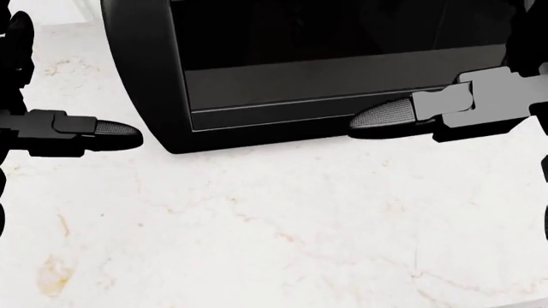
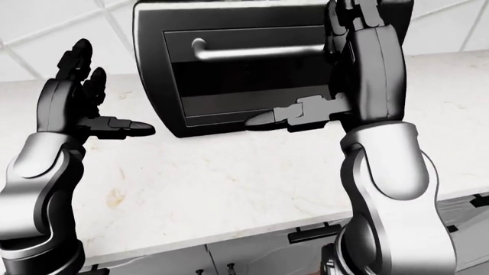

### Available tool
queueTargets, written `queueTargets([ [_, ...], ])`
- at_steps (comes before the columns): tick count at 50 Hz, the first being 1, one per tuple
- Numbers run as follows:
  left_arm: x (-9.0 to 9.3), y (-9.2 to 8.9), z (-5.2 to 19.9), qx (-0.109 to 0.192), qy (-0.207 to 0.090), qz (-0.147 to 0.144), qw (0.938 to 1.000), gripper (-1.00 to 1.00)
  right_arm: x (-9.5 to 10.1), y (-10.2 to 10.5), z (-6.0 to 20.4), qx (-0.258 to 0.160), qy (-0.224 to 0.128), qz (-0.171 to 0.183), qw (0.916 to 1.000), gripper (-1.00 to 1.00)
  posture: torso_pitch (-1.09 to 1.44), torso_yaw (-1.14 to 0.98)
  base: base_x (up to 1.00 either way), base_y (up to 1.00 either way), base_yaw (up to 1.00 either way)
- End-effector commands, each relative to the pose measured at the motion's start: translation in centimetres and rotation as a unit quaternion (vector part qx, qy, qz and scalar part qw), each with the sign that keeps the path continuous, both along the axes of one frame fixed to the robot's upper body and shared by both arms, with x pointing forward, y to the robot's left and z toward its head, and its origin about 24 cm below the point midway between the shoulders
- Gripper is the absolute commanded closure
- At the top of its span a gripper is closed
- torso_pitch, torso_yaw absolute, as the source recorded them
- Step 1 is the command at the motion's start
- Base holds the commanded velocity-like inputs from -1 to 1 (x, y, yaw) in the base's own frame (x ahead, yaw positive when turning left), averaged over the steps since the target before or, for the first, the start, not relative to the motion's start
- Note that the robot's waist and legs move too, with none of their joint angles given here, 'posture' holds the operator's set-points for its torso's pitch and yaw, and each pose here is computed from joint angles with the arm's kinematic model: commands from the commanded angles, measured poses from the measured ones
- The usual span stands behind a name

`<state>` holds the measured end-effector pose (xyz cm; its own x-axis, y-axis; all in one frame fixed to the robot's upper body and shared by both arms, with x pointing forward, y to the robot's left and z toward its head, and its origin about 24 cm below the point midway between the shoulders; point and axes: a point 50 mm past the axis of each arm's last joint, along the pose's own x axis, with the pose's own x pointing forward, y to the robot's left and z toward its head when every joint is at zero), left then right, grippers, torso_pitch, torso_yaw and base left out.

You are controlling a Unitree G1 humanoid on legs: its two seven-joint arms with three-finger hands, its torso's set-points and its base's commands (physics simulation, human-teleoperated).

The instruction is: Open the toaster oven door.

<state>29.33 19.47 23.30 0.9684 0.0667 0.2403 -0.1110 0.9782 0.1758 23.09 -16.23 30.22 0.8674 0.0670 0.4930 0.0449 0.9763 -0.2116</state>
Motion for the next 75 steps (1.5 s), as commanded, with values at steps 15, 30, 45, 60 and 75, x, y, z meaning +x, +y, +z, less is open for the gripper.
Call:
queueTargets([
  [15,-0.4,-0.2,1.7,0.009,-0.044,-0.004,0.9990,-1.00,-0.2,0.1,0.8,-0.004,-0.030,-0.003,0.9995,-1.00,-0.27,0.00,0.00,0.00,0.00],
  [30,-0.2,-0.3,1.6,0.012,-0.043,-0.003,0.9990,-1.00,1.8,1.2,0.9,-0.175,-0.003,-0.052,0.9833,-1.00,-0.35,0.00,0.00,0.00,0.00],
  [45,-0.3,-0.1,1.5,0.009,-0.044,0.000,0.9990,-1.00,2.4,3.9,3.4,-0.430,-0.021,-0.094,0.8977,-1.00,-0.35,0.00,0.00,0.00,0.00],
  [60,-0.4,0.1,1.6,0.009,-0.045,0.000,0.9990,-1.00,3.7,6.4,2.6,-0.535,-0.002,-0.072,0.8420,-1.00,-0.35,0.00,0.00,0.00,0.00],
  [75,-0.5,0.2,1.3,0.006,-0.044,0.002,0.9990,-1.00,4.3,6.8,1.2,-0.562,0.028,-0.062,0.8243,-1.00,-0.35,0.00,0.00,0.00,0.00],
])
